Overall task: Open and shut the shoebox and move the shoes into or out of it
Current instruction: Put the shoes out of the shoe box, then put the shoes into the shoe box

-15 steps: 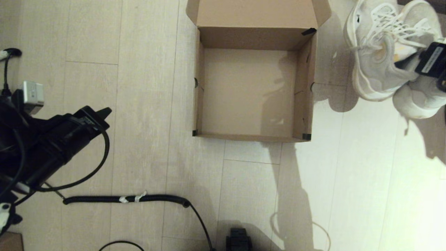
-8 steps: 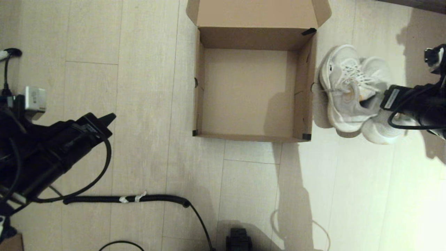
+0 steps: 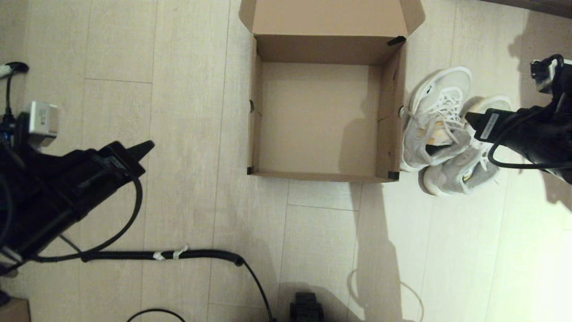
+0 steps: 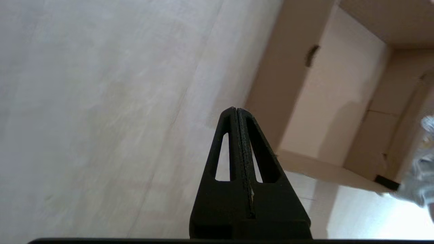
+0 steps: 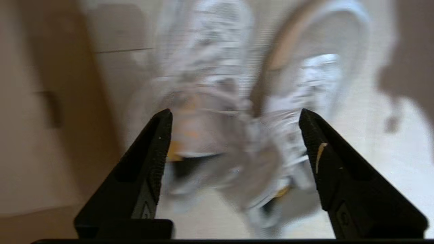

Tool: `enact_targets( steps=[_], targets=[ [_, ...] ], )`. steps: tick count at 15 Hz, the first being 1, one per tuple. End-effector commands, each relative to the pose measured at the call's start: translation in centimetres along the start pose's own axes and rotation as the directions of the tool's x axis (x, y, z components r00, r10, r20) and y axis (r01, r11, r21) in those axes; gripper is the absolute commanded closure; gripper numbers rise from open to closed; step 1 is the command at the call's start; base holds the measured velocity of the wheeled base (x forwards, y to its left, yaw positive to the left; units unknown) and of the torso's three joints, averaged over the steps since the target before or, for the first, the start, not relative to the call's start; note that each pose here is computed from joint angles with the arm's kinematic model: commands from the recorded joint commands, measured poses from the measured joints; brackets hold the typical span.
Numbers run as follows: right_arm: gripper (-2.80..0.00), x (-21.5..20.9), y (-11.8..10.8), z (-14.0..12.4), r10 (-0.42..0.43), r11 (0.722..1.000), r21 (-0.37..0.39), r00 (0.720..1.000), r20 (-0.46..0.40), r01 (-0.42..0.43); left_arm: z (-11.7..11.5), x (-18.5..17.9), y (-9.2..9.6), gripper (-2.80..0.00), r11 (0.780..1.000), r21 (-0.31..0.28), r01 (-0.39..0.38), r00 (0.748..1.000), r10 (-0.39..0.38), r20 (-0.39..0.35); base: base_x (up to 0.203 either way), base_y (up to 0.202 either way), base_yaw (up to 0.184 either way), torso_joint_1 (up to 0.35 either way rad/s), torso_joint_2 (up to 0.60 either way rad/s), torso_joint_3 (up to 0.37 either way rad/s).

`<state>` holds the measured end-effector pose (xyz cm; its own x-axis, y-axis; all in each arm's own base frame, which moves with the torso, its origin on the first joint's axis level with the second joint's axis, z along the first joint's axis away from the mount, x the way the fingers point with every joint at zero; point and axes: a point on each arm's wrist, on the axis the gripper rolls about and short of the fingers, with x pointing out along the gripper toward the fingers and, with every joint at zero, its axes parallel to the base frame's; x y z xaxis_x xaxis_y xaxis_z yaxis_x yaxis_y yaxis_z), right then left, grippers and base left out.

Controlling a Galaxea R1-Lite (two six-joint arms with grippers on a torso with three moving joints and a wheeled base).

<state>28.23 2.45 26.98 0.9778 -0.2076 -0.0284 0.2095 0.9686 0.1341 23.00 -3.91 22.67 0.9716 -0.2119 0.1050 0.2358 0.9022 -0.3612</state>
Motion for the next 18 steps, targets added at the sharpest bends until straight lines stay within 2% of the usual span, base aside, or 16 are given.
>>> enact_targets(
  steps=[1, 2, 3, 7, 9, 10, 12, 15, 16, 18],
  targets=[
    [-2.80, 0.0, 1.7, -0.1, 0.063, 0.998, 0.017, 0.998, -0.002, -0.063, -1.4, 2.5, -0.3, 0.00, 1.000, -0.006, 0.027, 0.998, -0.027, -0.055, 0.000, 0.000, 0.000, 0.000, 0.00, 0.000],
    [-2.80, 0.5, 2.7, -0.1, 0.095, 0.994, 0.046, 0.995, 0.000, -0.095, -2.1, 4.0, -0.5, 0.00, 0.999, -0.004, 0.044, 0.996, -0.044, -0.081, 0.000, 0.000, 0.000, 0.000, 0.00, 0.000],
    [0.00, 1.1, 3.4, 0.0, 0.114, 0.991, 0.069, 0.993, 0.006, -0.114, -2.6, 5.6, -0.7, 0.00, 0.998, 0.001, 0.060, 0.994, -0.060, -0.090, 0.000, 0.000, 0.000, 0.000, 0.00, 0.000],
    [0.00, 5.0, 5.7, 0.0, 0.131, 0.986, 0.095, 0.991, 0.030, -0.134, -3.8, 12.2, -1.2, 0.00, 0.995, 0.021, 0.094, 0.994, -0.092, -0.062, 0.000, 0.000, 0.000, 0.000, 0.00, 0.000],
    [0.00, 7.1, 6.6, -0.3, 0.135, 0.985, 0.103, 0.990, 0.048, -0.139, -4.0, 15.4, -1.3, 0.00, 0.992, 0.064, 0.107, 0.994, -0.107, 0.002, 0.000, 0.000, 0.000, 0.000, 0.00, 0.000],
    [0.00, 7.6, 7.5, -0.4, 0.149, 0.982, 0.109, 0.986, 0.067, -0.156, -3.3, 16.4, -2.0, 0.00, 0.988, 0.088, 0.126, 0.990, -0.131, 0.049, 0.000, 0.000, 0.000, 0.000, 0.00, 0.000],
    [0.00, 6.3, 8.6, 0.6, 0.190, 0.972, 0.120, 0.977, 0.097, -0.201, -2.1, 16.3, -5.5, 0.00, 0.976, 0.103, 0.194, 0.976, -0.202, 0.076, 0.000, 0.000, 0.000, 0.000, 0.00, 0.000],
    [0.00, 0.9, 8.9, 4.1, 0.262, 0.947, 0.151, 0.953, 0.150, -0.284, 1.0, 12.6, -10.6, 0.00, 0.963, 0.100, 0.250, 0.966, -0.255, 0.045, 0.000, 0.000, 0.000, 0.000, 0.00, 0.000],
    [0.00, -0.9, 8.9, 4.8, 0.290, 0.938, 0.155, 0.946, 0.144, -0.311, 1.5, 11.6, -11.6, 0.00, 0.963, 0.097, 0.252, 0.966, -0.256, 0.031, 0.000, 0.000, 0.000, 0.000, 0.00, 0.000],
    [0.00, -3.2, 9.6, 3.4, 0.351, 0.921, 0.161, 0.935, 0.051, -0.355, 1.1, 10.4, -13.2, 0.00, 0.959, 0.092, 0.270, 0.963, -0.267, -0.042, 0.000, 0.000, 0.000, 0.000, 0.00, 0.000]
  ],
)
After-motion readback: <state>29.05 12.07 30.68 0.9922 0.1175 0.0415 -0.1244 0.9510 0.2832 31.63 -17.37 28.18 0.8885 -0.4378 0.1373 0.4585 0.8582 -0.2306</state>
